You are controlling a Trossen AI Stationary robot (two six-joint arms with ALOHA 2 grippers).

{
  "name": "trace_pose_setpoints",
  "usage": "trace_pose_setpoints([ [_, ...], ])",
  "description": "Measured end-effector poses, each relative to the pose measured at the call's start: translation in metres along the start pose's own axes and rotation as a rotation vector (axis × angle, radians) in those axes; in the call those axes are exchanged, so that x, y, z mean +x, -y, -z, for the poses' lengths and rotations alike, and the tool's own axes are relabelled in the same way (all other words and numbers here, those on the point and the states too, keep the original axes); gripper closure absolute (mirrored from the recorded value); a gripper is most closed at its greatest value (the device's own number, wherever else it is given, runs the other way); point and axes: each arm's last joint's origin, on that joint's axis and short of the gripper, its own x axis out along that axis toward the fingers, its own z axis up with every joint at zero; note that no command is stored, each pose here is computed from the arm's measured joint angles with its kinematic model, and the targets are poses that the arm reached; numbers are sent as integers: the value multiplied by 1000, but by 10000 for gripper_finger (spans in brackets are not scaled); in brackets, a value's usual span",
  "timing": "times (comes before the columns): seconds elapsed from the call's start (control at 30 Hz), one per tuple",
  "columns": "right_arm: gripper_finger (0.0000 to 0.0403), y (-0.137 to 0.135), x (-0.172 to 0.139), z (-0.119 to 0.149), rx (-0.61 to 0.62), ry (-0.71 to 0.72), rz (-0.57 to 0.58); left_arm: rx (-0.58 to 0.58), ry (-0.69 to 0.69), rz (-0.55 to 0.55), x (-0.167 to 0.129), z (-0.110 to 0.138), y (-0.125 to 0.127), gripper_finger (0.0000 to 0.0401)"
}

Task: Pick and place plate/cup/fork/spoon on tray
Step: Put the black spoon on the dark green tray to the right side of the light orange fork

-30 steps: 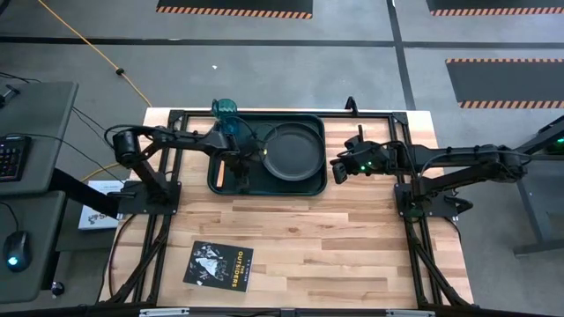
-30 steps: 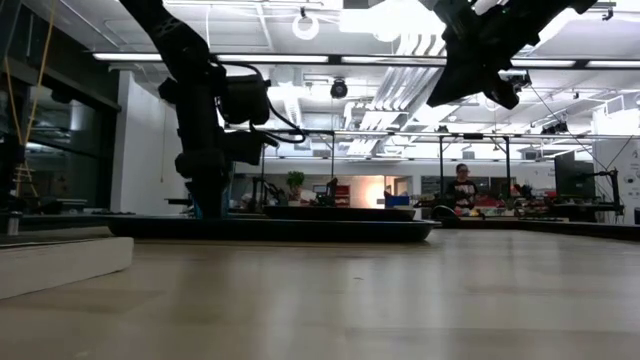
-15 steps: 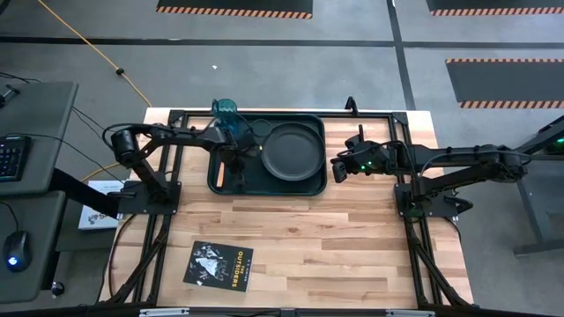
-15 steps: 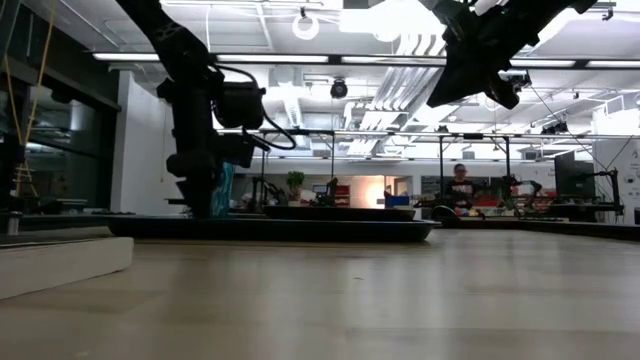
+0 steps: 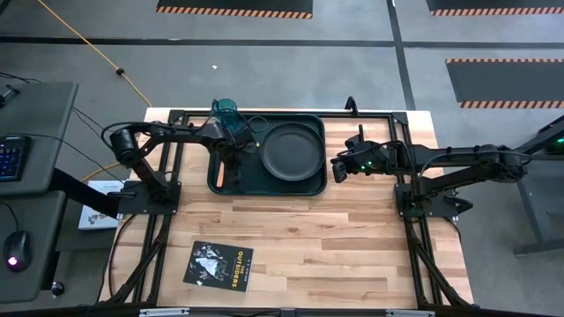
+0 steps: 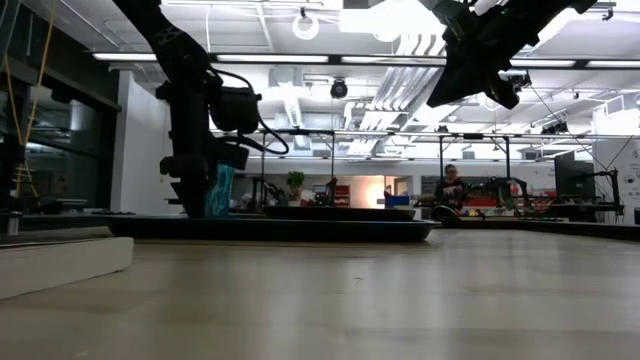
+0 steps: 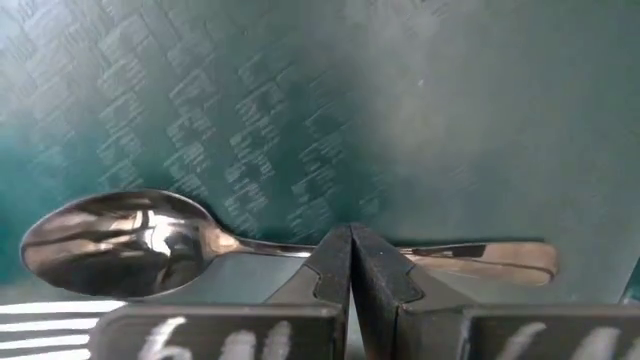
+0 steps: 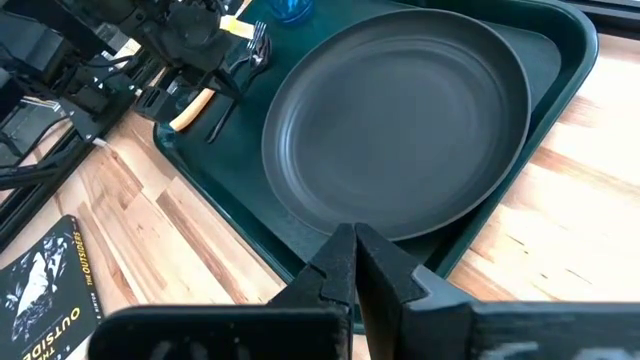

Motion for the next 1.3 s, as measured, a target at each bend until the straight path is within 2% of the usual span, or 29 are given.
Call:
trace_pose_setpoints([
  [0.23, 403, 0, 0, 0, -1, 0, 0, -1, -26, 4, -6, 6, 2, 401],
  [0.47, 403, 0, 0, 0, -2, 11, 11, -65, 82, -20, -28, 5, 2, 401],
  [0.63, 403, 0, 0, 0, -2, 11, 11, -115, 115, 16, -38, 6, 8, 401],
  [0.9, 403, 1, 0, -1, -2, 22, 21, -134, 53, 92, -28, 4, 35, 401],
  [1.07, 403, 1, 0, -1, -2, 23, 22, -180, 3, 103, -12, 12, 53, 401],
  [1.3, 403, 1, 0, -1, -2, 23, 22, -220, -20, 94, -3, 21, 61, 401],
])
